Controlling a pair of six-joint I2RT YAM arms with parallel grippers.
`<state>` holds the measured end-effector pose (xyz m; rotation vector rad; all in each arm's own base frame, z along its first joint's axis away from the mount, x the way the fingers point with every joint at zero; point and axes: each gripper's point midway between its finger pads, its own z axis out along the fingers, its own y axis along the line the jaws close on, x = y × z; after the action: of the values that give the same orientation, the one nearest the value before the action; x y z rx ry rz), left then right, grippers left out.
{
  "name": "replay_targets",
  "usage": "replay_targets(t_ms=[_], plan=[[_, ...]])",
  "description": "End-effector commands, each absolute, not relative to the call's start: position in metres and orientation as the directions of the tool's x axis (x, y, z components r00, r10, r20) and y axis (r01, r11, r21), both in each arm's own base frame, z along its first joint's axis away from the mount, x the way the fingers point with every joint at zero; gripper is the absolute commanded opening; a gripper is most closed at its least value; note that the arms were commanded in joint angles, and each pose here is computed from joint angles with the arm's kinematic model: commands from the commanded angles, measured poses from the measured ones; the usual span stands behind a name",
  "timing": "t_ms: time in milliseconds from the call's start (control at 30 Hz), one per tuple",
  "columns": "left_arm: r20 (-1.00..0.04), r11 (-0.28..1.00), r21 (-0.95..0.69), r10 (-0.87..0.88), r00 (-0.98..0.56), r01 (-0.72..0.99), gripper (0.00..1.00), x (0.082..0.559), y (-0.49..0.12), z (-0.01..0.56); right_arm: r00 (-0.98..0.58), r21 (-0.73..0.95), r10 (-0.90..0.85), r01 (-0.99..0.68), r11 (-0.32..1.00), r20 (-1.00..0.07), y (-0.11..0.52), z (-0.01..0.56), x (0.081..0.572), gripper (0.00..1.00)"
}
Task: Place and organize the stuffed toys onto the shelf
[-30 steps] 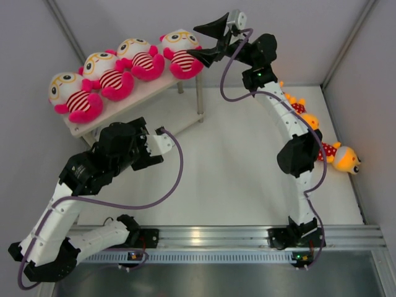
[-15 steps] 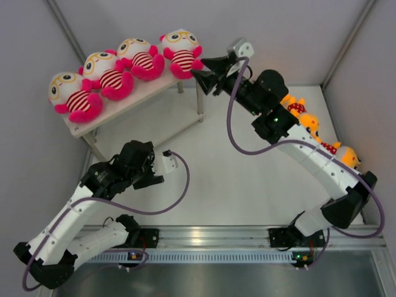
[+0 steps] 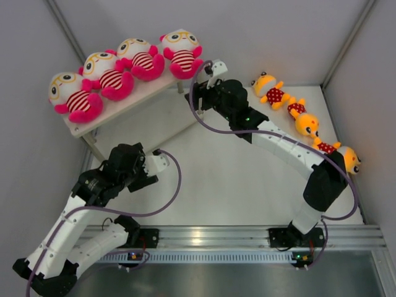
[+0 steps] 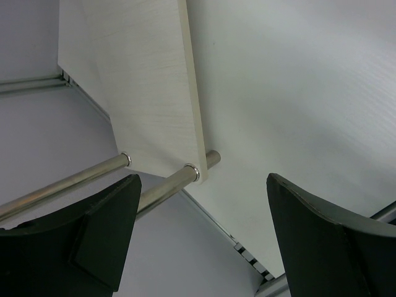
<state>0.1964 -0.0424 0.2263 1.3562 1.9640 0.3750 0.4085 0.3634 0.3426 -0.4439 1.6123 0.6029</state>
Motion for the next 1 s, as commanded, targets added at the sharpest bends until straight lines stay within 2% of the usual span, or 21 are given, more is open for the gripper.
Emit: replay_targets(t_ms=[0, 267, 600, 633, 800, 967], plan=[[-0.416, 0.429, 0.59, 0.888, -0.198, 0.684, 0.88, 0.197, -0.044, 0.227, -0.025, 0.219, 0.262, -0.626, 0.748, -0.965, 0.346, 0.418, 0.404, 0.73], [-0.415, 0.425, 0.592, 0.889, -0.194, 0.685, 0.88, 0.197, -0.044, 0.228, -0.01, 0.353, 0.438, -0.607, 0.712, -0.899, 0.34, 0.446, 0.409, 0.73], [-0.42, 0.428, 0.598, 0.887, -0.19, 0.677, 0.88, 0.199, -0.044, 0.233, -0.027, 0.434, 0.519, -0.586, 0.684, -0.854, 0.357, 0.452, 0.447, 0.68], [-0.421, 0.428, 0.601, 0.887, -0.189, 0.675, 0.88, 0.199, -0.044, 0.234, -0.022, 0.436, 0.53, -0.598, 0.673, -0.848, 0.356, 0.46, 0.45, 0.67], [-0.42, 0.429, 0.603, 0.887, -0.19, 0.673, 0.88, 0.198, -0.043, 0.234, -0.071, 0.471, 0.536, -0.584, 0.661, -0.841, 0.362, 0.446, 0.469, 0.44], [-0.422, 0.431, 0.606, 0.887, -0.189, 0.669, 0.88, 0.198, -0.042, 0.235, -0.085, 0.463, 0.524, -0.601, 0.651, -0.847, 0.363, 0.444, 0.485, 0.39]])
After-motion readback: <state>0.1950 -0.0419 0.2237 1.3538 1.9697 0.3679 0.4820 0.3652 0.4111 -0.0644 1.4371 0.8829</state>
